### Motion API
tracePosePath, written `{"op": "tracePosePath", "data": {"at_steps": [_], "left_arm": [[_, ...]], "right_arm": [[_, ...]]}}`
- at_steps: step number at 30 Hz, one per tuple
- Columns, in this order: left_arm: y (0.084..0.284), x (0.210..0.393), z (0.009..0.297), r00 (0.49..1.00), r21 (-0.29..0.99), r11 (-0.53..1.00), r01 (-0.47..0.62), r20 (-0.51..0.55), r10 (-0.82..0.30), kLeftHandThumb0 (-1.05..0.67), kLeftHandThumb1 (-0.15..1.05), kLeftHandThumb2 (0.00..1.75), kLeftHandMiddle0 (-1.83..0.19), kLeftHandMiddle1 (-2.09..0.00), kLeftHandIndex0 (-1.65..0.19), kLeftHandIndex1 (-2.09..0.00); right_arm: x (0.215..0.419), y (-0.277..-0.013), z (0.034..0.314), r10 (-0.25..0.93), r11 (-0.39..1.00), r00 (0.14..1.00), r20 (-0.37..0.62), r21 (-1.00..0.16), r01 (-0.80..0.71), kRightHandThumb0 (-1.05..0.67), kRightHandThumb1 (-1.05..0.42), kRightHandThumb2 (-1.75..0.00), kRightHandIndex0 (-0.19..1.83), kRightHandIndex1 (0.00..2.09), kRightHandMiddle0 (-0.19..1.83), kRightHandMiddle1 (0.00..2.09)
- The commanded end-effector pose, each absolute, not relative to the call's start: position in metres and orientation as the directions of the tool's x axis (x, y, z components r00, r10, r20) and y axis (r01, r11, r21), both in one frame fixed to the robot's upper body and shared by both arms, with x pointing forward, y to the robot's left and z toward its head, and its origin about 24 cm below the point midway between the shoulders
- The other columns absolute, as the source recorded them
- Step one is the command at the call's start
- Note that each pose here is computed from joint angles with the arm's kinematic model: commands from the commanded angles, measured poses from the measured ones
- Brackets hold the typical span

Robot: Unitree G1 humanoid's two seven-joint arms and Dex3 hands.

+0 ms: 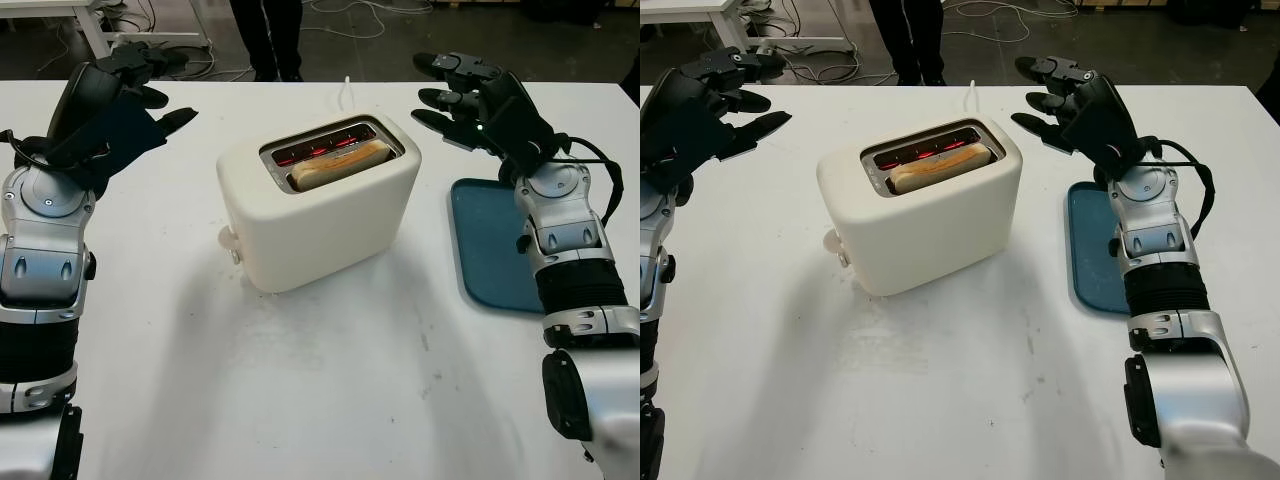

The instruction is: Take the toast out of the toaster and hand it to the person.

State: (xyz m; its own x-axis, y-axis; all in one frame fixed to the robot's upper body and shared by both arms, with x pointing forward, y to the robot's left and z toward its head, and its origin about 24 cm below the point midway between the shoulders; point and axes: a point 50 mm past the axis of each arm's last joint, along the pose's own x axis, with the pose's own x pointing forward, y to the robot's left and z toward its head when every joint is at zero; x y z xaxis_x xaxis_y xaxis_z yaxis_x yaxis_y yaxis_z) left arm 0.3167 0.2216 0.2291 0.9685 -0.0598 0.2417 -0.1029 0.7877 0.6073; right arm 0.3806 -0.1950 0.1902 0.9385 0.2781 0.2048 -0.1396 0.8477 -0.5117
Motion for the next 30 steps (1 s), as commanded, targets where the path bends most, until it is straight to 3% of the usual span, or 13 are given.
{"op": "tracePosePath", "data": {"at_steps": [1, 30], "left_arm": [[0.2221, 0.3171, 0.2336, 0.964, 0.611, 0.783, -0.117, 0.259, -0.058, -0.49, 0.92, 0.18, -0.23, -0.90, -0.44, -0.34], [0.2227, 0.3168, 0.2338, 0.965, 0.621, 0.775, -0.122, 0.255, -0.053, -0.49, 0.92, 0.18, -0.23, -0.89, -0.44, -0.34]], "right_arm": [[0.3802, -0.1965, 0.1880, 0.272, 0.852, 0.943, 0.192, -0.503, -0.144, -0.42, -0.92, -0.14, 0.53, 0.00, 0.50, 0.00], [0.3804, -0.1970, 0.1881, 0.273, 0.847, 0.942, 0.193, -0.513, -0.140, -0.40, -0.92, -0.15, 0.54, 0.00, 0.50, 0.00]]}}
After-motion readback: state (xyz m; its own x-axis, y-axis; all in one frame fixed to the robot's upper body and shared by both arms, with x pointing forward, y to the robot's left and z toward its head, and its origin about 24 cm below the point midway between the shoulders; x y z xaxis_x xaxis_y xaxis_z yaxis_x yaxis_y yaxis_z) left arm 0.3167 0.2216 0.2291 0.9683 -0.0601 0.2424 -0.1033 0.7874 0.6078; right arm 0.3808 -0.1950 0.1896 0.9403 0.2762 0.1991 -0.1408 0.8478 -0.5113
